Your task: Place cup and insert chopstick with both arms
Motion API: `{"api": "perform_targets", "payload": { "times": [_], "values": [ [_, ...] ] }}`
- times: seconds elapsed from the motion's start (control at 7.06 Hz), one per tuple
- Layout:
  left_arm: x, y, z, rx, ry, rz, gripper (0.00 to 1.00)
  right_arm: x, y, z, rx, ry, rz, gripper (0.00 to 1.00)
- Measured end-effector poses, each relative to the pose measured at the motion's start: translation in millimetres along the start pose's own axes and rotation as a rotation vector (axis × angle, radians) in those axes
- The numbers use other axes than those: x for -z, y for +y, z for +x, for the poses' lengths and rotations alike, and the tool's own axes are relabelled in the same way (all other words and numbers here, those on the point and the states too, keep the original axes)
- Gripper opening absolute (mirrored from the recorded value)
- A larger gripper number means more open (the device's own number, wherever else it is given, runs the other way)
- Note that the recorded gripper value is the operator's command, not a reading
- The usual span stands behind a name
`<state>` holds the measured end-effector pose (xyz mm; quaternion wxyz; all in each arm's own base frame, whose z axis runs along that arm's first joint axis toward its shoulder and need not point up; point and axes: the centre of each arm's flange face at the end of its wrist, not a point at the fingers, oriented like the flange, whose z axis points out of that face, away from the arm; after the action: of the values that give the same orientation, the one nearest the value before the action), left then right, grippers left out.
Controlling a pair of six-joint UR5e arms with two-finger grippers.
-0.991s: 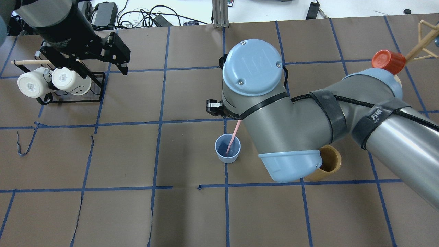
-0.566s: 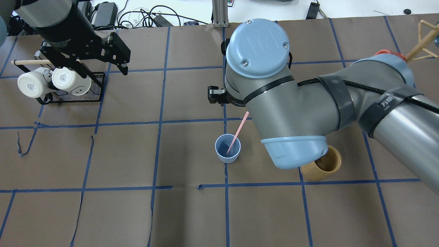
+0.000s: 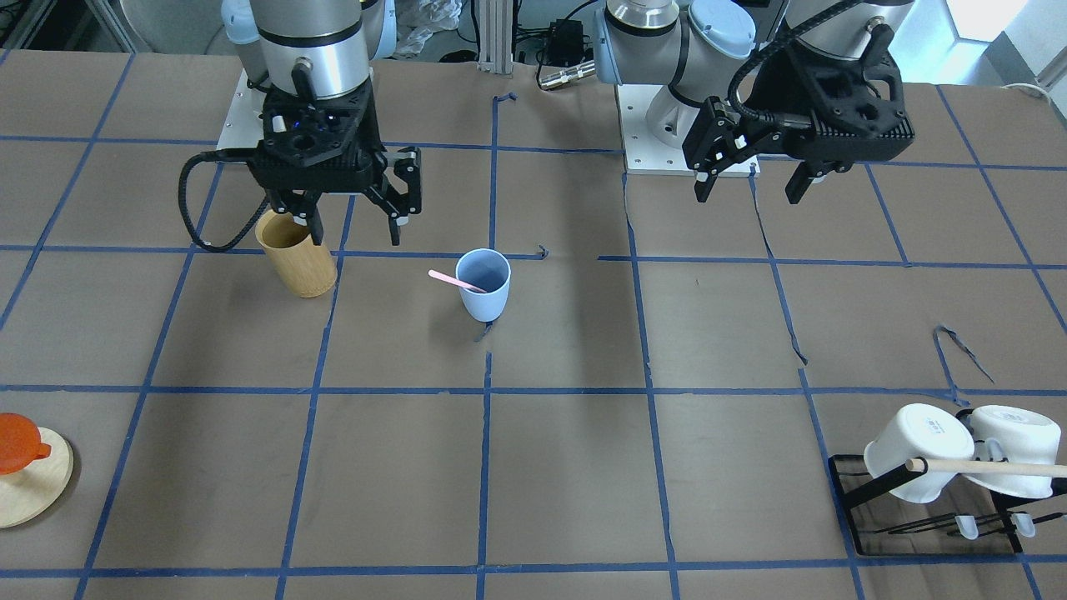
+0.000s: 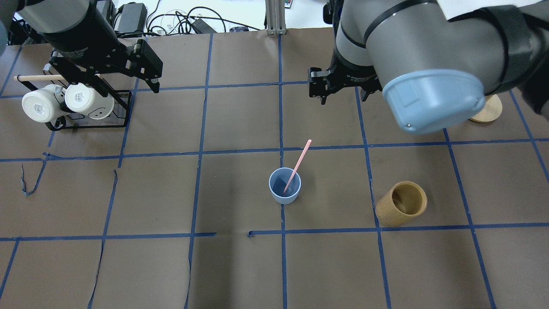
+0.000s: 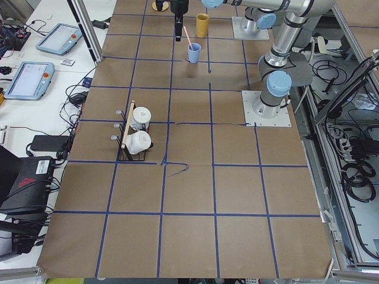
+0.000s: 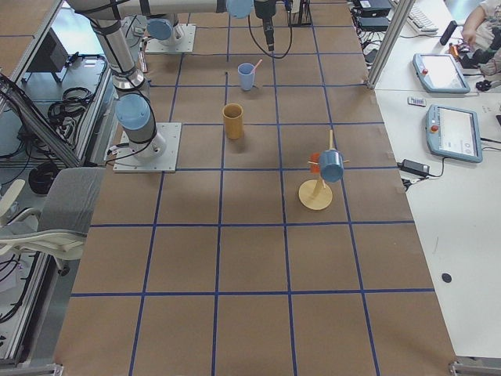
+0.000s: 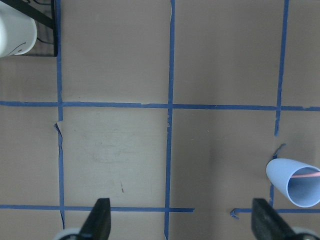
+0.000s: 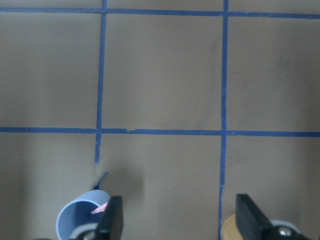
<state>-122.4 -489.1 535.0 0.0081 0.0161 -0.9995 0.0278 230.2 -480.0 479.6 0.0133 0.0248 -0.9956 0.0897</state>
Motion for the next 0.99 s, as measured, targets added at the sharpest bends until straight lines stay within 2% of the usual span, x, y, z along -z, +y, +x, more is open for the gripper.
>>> {"api": "perform_targets", "payload": {
  "times": [0.28, 0.71, 0.85, 0.99],
  "values": [
    [1.6, 0.0, 0.0, 0.0, 0.0, 0.004, 1.0, 9.0, -8.0, 30.1, 0.03, 0.012, -0.028, 0.86],
    [-0.3, 0.5, -0.9, 0.002, 0.001, 0.001, 1.0, 18.7, -12.5, 55.6, 0.006, 0.019, -0.078, 0.86],
    [-0.2, 0.4, -1.4, 0.003, -0.001, 0.002, 1.0, 21.1, -15.6, 74.8, -0.01, 0.022, -0.099, 0.91],
    [-0.2, 0.4, -1.7, 0.003, -0.002, 0.002, 1.0, 21.8, -16.9, 86.8, -0.009, 0.023, -0.11, 1.0]
  ]
}}
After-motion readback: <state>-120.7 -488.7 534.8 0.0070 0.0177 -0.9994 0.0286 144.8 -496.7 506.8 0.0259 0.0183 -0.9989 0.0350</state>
